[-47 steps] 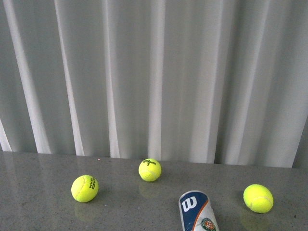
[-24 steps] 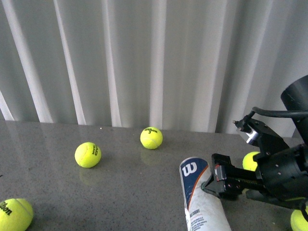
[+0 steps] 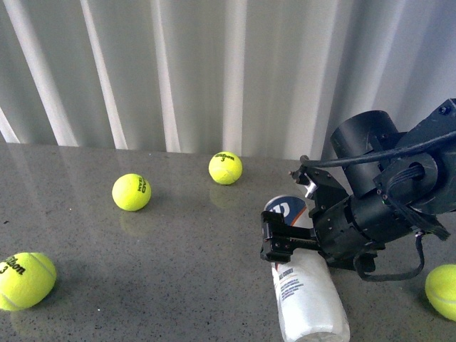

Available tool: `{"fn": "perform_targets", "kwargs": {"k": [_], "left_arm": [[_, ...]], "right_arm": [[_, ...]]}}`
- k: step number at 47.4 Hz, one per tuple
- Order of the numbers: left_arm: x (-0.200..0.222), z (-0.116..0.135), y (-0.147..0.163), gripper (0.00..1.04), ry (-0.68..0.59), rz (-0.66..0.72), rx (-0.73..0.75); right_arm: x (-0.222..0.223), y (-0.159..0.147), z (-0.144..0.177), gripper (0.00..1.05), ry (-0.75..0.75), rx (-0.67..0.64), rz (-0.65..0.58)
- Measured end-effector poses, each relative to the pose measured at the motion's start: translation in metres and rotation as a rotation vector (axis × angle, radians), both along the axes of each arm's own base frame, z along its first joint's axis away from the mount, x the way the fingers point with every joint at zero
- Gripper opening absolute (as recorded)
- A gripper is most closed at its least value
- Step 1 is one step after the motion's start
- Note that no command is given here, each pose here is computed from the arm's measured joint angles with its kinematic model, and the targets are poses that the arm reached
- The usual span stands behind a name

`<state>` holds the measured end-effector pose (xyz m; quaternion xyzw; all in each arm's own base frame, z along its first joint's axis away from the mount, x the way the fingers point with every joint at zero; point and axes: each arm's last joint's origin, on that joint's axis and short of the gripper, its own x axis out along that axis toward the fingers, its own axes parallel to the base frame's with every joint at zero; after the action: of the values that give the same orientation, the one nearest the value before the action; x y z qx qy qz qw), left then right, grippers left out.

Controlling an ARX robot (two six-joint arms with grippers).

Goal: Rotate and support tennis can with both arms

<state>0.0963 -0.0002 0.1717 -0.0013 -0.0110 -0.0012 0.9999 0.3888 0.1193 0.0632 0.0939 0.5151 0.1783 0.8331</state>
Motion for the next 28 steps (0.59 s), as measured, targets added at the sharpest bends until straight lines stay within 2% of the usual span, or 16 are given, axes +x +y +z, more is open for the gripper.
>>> {"fn": "perform_targets", "kwargs": {"k": [8,12,17,21,24,25,26,28], "left_arm": [[0.000,0.000,0.000,0.98,0.000,0.000,0.000],[0.000,0.000,0.000,0.98,0.000,0.000,0.000],[0.000,0.000,0.000,0.98,0.000,0.000,0.000],[0.000,0.000,0.000,0.98,0.000,0.000,0.000],[0.000,0.000,0.000,0.98,0.000,0.000,0.000],[0.000,0.000,0.000,0.98,0.000,0.000,0.000],[0.000,0.000,0.000,0.98,0.000,0.000,0.000],[0.000,0.000,0.000,0.98,0.000,0.000,0.000]], "right_arm": [[-0.002,0.003,0.002,0.73,-0.096,-0.082,0.063],[-0.013,0.001,0.010,0.61,-0.228,-0.184,0.195],[-0.030,-0.003,0.025,0.49,-0.439,-0.300,0.483],[-0.038,-0.005,0.034,0.44,-0.516,-0.334,0.641],[-0.043,-0.006,0.042,0.38,-0.614,-0.392,0.822],[-0.043,-0.006,0.044,0.37,-0.623,-0.394,0.837],[-0.044,-0.006,0.048,0.35,-0.679,-0.443,0.942],[-0.044,-0.005,0.050,0.32,-0.719,-0.480,1.025]]}}
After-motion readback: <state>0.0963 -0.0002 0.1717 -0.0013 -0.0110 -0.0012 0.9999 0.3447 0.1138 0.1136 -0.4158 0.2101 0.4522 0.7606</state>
